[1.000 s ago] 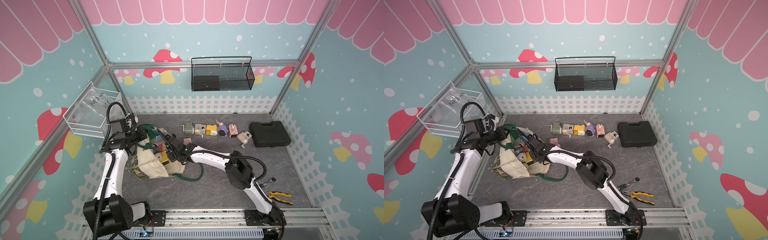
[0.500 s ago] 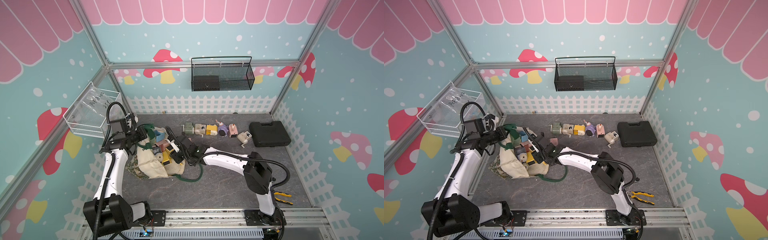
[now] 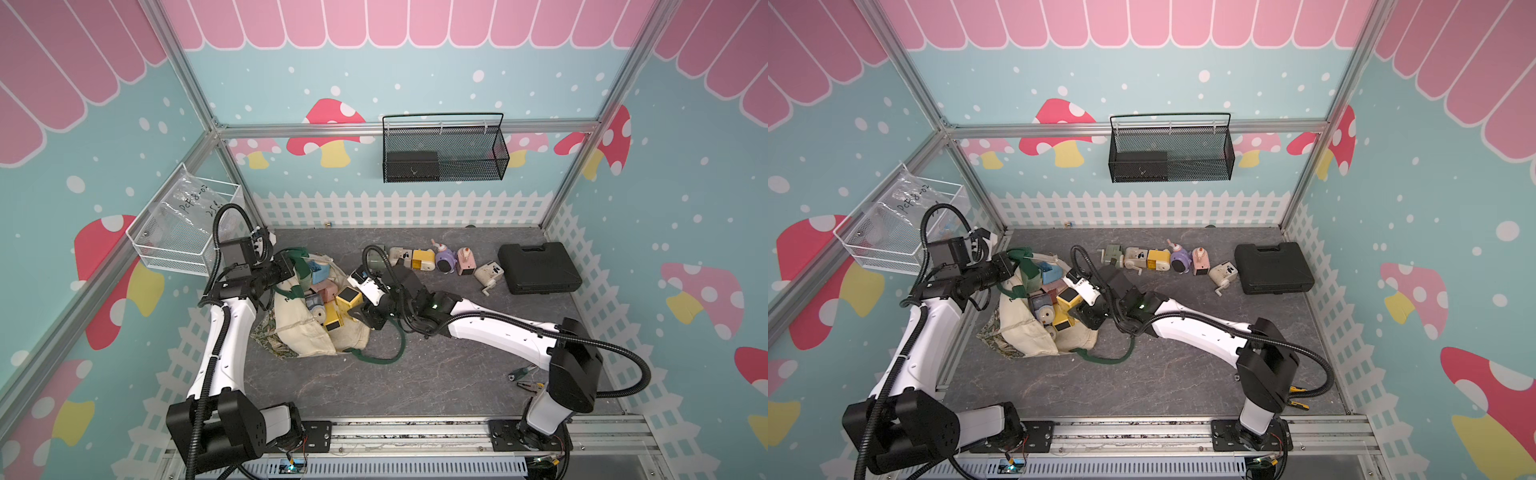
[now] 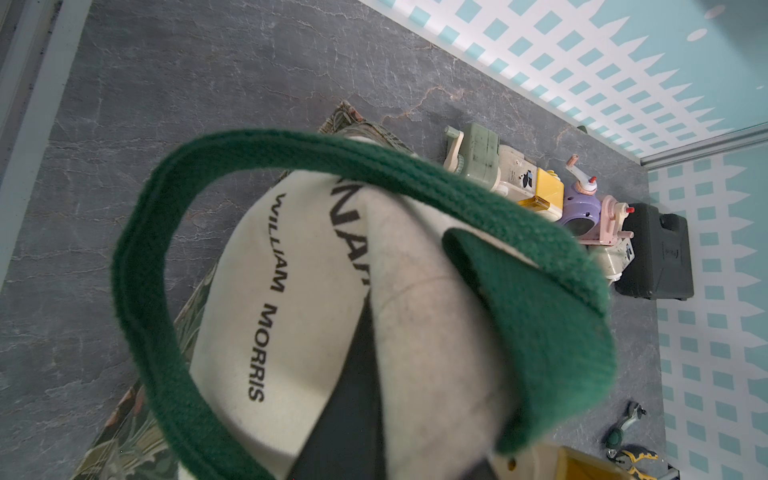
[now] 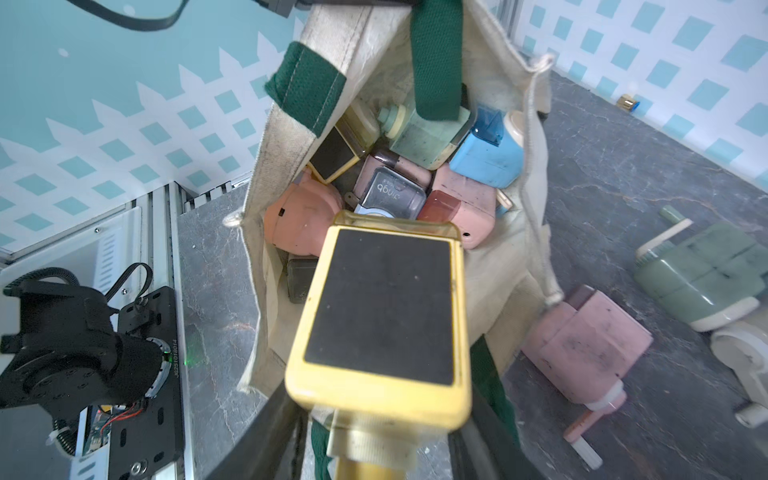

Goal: Take out the pencil sharpeners from the tote bags
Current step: Pick up the pencil sharpener from the canvas bag, then place the pencil sharpener at the center of the board.

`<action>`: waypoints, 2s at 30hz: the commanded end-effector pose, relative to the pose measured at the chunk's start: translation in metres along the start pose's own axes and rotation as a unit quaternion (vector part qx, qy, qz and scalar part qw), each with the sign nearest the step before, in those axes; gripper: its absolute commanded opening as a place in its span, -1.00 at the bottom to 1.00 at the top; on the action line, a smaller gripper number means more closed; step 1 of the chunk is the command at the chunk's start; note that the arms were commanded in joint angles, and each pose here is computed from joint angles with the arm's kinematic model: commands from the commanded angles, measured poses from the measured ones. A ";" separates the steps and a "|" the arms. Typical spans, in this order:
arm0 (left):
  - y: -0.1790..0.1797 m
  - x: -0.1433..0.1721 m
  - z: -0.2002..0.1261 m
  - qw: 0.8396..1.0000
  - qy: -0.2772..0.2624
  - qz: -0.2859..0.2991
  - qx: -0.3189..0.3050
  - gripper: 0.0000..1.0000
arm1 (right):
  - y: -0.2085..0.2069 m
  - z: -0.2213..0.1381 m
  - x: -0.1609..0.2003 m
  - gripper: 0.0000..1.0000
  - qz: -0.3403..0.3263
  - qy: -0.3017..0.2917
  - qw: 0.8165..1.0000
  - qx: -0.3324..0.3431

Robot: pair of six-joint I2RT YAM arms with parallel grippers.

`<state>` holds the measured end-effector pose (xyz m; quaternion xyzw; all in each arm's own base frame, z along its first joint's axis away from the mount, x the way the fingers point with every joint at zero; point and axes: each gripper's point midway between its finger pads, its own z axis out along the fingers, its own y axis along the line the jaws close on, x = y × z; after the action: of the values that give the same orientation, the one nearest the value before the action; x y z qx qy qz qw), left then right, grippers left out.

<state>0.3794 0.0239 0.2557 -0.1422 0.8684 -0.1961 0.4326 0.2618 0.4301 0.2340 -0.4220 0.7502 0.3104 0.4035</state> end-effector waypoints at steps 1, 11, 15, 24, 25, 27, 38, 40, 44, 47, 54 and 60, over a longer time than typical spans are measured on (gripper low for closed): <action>-0.022 -0.035 -0.012 0.997 -0.065 0.031 0.041 -1.00 | -0.024 -0.029 -0.007 -0.37 0.001 -0.034 0.999 0.011; -0.022 -0.034 -0.011 0.997 -0.064 0.030 0.043 -1.00 | -0.130 -0.068 0.049 -0.38 0.130 -0.036 0.988 0.069; -0.021 -0.034 -0.011 0.997 -0.065 0.030 0.041 -1.00 | -0.166 -0.056 0.075 -0.39 0.186 -0.015 0.979 0.082; -0.022 -0.034 -0.011 0.997 -0.064 0.030 0.042 -1.00 | -0.192 -0.014 0.099 -0.41 0.227 0.022 0.972 0.049; -0.022 -0.035 -0.011 0.997 -0.065 0.031 0.042 -1.00 | -0.192 -0.010 0.099 -0.41 0.231 0.022 0.972 0.040; -0.022 -0.034 -0.012 0.997 -0.065 0.031 0.041 -1.00 | -0.193 -0.002 0.100 -0.41 0.237 0.022 0.971 0.028; -0.021 -0.035 -0.012 0.997 -0.066 0.031 0.040 -1.00 | -0.201 0.034 0.126 -0.40 0.259 0.054 0.964 -0.004; -0.021 -0.034 -0.012 0.997 -0.065 0.031 0.040 -1.00 | -0.202 0.038 0.128 -0.39 0.261 0.057 0.964 -0.008; -0.021 -0.035 -0.013 0.996 -0.067 0.032 0.039 -1.00 | -0.200 0.043 0.133 -0.33 0.264 0.064 0.962 -0.019; -0.022 -0.035 -0.013 0.996 -0.067 0.032 0.039 -1.00 | -0.200 0.043 0.134 -0.12 0.260 0.066 0.963 -0.015; -0.021 -0.035 -0.013 0.996 -0.067 0.032 0.040 -1.00 | -0.207 0.039 0.134 0.34 0.250 0.070 0.966 0.006; -0.021 -0.034 -0.012 0.997 -0.066 0.031 0.039 -1.00 | -0.218 0.038 0.138 0.47 0.238 0.082 0.967 0.031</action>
<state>0.3798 0.0240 0.2559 -0.1421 0.8682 -0.1959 0.4333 0.4151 0.3141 0.0718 -0.2345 0.8649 0.3584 0.2618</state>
